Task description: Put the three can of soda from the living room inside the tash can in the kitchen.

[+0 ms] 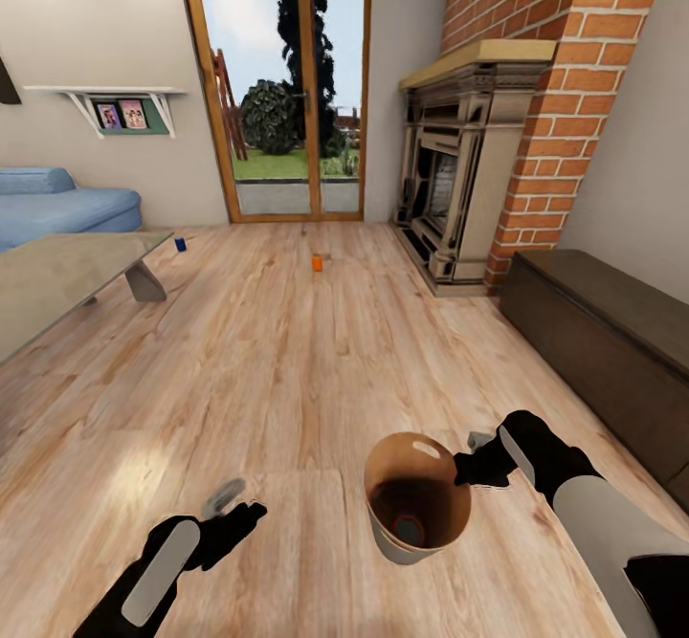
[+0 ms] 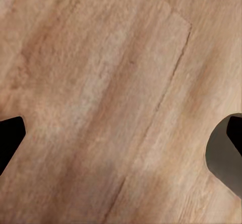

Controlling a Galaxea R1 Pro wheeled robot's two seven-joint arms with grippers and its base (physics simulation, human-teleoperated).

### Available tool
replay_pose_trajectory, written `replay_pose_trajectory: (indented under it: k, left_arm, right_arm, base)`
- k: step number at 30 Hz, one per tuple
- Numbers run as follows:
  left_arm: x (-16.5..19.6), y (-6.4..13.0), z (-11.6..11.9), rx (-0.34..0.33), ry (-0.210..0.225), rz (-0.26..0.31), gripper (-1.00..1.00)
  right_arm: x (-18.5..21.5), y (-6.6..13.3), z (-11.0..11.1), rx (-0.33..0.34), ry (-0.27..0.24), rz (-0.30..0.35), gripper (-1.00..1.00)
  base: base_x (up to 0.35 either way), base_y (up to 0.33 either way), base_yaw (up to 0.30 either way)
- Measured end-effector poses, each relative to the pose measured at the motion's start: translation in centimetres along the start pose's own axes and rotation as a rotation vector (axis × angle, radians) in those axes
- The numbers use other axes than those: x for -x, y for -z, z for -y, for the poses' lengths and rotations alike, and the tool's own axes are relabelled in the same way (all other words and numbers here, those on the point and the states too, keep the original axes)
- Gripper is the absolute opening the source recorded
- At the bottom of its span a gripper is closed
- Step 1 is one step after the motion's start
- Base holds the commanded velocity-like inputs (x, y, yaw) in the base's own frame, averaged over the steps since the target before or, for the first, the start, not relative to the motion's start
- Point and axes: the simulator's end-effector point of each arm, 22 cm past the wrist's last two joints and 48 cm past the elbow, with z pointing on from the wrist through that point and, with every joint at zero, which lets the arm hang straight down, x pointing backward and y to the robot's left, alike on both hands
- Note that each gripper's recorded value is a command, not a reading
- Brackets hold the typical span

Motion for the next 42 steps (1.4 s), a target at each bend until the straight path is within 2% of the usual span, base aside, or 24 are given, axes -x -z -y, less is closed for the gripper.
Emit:
replay_pose_trajectory:
  k: [5, 15, 20, 24, 31, 35, 42]
  left_arm:
    - [-1.8, -1.2, -0.7, 0.027, 0.025, -0.010, 1.00]
    - [-1.9, -1.2, -2.2, 0.064, 0.026, -0.009, 1.00]
    - [-1.2, 0.4, -2.6, 0.131, -0.005, 0.008, 1.00]
    - [-1.8, 1.8, -3.5, 0.195, -0.043, -0.006, 1.00]
    - [-2.4, 1.8, -4.0, 0.214, -0.046, -0.019, 1.00]
    - [-2.5, 1.7, -4.2, 0.220, -0.041, -0.017, 1.00]
    - [-2.4, 1.7, -3.7, 0.208, -0.038, -0.011, 1.00]
  right_arm:
    - [0.0, -0.1, -0.2, 0.002, 0.003, -0.001, -1.00]
    - [0.0, -0.1, -0.2, -0.002, 0.008, -0.002, -1.00]
    - [0.0, 0.0, -0.1, -0.004, 0.008, -0.001, -1.00]
    - [1.3, 0.5, 0.1, -0.010, 0.033, 0.054, -1.00]
    - [1.4, 0.4, 0.0, -0.006, 0.039, 0.070, -1.00]
    - [0.4, 0.5, 0.1, 0.001, 0.010, 0.027, -1.00]
    - [0.8, 0.9, 0.6, 0.005, -0.009, 0.032, -1.00]
  base:
    - [0.335, 0.102, 0.000]
    - [0.341, 0.048, 0.000]
    - [0.344, 0.007, 0.000]
    - [0.344, 0.051, 0.000]
    - [0.344, 0.068, 0.000]
    - [0.344, 0.085, 0.000]
    - [0.344, 0.131, 0.000]
